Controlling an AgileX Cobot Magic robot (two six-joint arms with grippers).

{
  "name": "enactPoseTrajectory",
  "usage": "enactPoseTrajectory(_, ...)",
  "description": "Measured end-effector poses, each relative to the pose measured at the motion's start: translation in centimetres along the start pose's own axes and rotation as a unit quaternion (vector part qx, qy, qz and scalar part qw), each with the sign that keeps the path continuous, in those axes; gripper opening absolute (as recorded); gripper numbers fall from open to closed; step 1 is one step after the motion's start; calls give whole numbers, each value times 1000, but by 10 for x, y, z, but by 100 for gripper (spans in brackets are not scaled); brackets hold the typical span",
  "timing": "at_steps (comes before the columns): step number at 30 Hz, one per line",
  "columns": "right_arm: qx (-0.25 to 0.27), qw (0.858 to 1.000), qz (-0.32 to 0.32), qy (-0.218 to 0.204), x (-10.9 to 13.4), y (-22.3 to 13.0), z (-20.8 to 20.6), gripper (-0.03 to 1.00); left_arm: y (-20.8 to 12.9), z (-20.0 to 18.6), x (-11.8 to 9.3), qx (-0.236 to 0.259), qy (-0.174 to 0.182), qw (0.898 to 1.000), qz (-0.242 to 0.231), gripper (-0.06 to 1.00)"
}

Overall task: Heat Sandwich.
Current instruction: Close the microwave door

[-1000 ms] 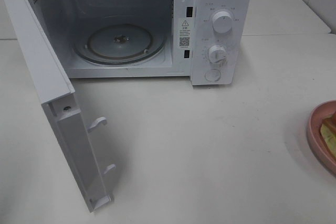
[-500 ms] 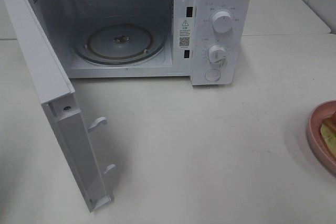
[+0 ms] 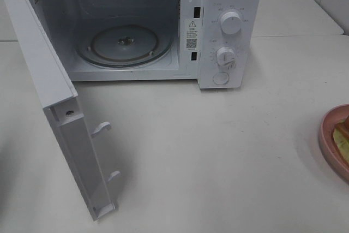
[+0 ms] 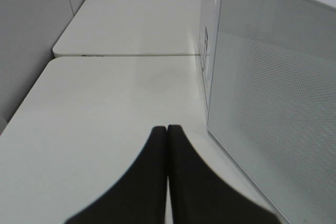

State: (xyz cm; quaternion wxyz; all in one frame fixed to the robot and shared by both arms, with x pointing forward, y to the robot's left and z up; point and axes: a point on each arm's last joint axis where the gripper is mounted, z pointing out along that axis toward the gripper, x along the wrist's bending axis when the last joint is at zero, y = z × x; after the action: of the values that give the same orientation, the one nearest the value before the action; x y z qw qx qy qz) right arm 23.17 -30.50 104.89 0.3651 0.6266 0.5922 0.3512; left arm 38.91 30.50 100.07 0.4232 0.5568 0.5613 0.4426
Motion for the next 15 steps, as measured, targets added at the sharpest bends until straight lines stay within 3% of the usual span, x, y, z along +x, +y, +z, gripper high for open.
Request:
enactPoseTrajectory(4, 0, 1000, 0, 0, 0, 0, 0, 77, -2, 13, -2, -32, -10, 999, 19, 0)
enactPoseTrajectory(11, 0, 1000, 0, 0, 0, 0, 0, 77, -10, 33, -6, -24, -32, 999, 24, 0)
enactPoseTrajectory(15, 0, 1000, 0, 0, 0, 0, 0, 77, -13, 45, -12, -21, -62, 997, 27, 0)
